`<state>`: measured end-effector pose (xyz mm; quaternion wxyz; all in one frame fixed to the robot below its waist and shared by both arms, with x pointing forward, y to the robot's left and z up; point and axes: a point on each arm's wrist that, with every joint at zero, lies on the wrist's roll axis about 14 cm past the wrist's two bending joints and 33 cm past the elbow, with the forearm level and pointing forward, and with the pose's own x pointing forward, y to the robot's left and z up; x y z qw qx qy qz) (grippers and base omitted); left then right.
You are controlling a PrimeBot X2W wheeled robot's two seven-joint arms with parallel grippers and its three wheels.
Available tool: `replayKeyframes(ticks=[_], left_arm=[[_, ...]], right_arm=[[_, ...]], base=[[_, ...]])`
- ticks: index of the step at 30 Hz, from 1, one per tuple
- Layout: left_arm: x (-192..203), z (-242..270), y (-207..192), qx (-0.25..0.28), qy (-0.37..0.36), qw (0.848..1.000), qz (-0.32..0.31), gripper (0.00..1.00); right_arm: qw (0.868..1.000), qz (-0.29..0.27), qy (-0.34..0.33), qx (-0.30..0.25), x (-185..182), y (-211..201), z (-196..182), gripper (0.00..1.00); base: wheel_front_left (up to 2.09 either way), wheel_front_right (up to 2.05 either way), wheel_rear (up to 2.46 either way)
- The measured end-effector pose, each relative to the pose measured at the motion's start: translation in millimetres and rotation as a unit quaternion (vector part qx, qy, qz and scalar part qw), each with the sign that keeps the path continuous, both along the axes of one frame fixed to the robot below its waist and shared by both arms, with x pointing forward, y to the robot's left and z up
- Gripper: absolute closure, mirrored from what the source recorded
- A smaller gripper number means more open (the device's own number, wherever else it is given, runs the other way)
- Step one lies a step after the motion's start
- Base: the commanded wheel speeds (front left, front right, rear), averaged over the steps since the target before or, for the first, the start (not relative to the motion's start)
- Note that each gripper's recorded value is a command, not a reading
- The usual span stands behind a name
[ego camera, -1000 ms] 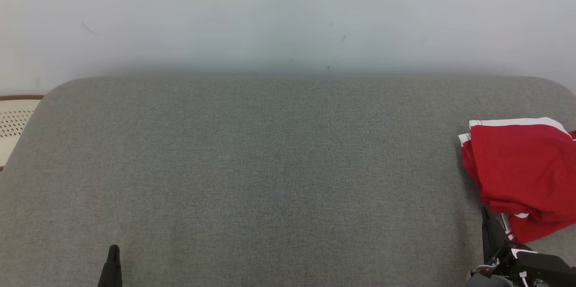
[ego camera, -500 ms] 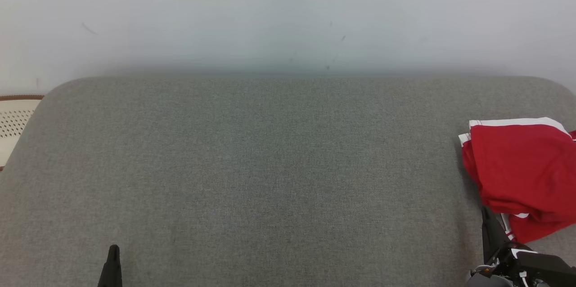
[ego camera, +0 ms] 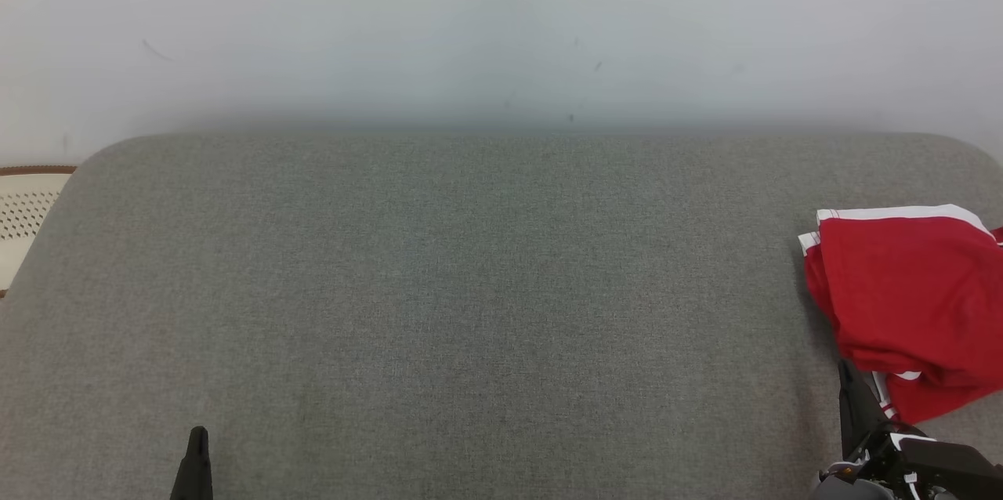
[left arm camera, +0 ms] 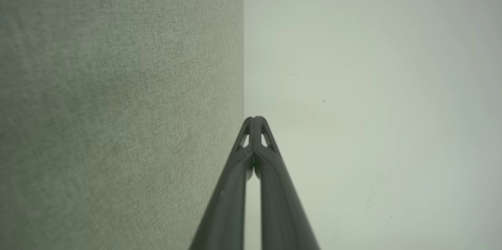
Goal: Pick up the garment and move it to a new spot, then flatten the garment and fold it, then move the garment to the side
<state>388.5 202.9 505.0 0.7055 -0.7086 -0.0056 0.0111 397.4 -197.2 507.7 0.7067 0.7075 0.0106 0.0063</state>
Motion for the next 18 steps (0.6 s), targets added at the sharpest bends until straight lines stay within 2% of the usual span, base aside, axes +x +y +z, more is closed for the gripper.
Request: replayKeyframes(ticks=[18], left_arm=[[0.0,0.1,0.0,0.0,0.0,1.0,0.0,1.0]], right_arm=[[1.0,0.0,0.0,0.0,0.0,0.0,0.0,1.0]], base=[[0.0,0.0,0.0]])
